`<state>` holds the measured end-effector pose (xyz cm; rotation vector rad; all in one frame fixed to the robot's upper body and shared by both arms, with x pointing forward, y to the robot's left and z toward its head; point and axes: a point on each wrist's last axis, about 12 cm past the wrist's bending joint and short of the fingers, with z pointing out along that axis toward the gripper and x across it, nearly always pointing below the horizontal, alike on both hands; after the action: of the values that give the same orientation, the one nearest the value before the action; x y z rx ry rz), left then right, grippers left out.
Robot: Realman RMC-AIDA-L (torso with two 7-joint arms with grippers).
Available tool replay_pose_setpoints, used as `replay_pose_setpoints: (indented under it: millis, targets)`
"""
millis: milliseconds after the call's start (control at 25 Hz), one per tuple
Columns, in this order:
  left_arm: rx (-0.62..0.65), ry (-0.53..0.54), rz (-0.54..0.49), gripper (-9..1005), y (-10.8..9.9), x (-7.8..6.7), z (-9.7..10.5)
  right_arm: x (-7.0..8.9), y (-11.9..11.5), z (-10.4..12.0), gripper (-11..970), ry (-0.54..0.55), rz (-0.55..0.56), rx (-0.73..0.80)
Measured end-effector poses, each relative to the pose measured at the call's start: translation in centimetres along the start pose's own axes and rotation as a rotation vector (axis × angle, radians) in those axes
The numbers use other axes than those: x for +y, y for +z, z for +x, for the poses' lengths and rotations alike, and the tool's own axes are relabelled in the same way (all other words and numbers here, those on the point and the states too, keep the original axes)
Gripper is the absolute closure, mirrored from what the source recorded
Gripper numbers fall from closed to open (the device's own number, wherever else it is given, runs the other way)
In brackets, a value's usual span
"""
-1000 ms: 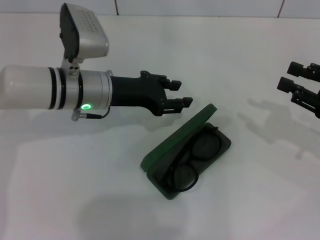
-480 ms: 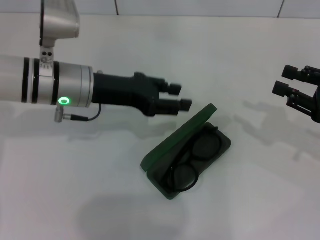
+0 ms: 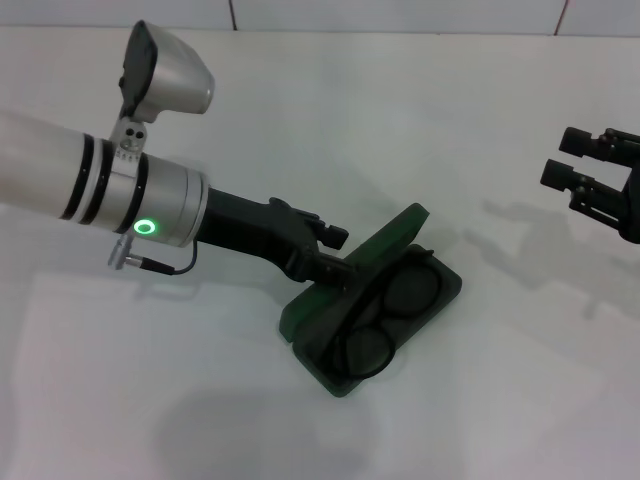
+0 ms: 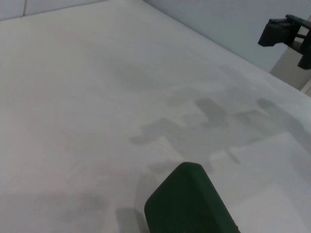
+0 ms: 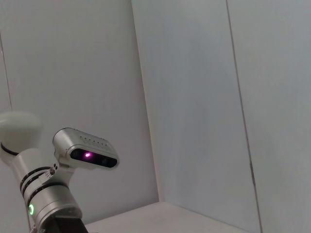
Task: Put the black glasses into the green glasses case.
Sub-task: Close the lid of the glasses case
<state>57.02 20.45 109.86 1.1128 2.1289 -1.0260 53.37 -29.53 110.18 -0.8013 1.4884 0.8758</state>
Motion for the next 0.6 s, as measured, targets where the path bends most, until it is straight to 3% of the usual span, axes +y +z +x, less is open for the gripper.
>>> replay_pose_setpoints:
  millis: [160,600]
  targets:
    - [0.018,0.007,0.005,289,0.22,-0.11,0.04,0.06,0.09,0.03,501,0.000,-0.007,0.004]
    - [0.047,-0.015,-0.022,306,0.44,0.02,-0.30,0.08,0.03,0.02,502,-0.004,-0.009,0.009]
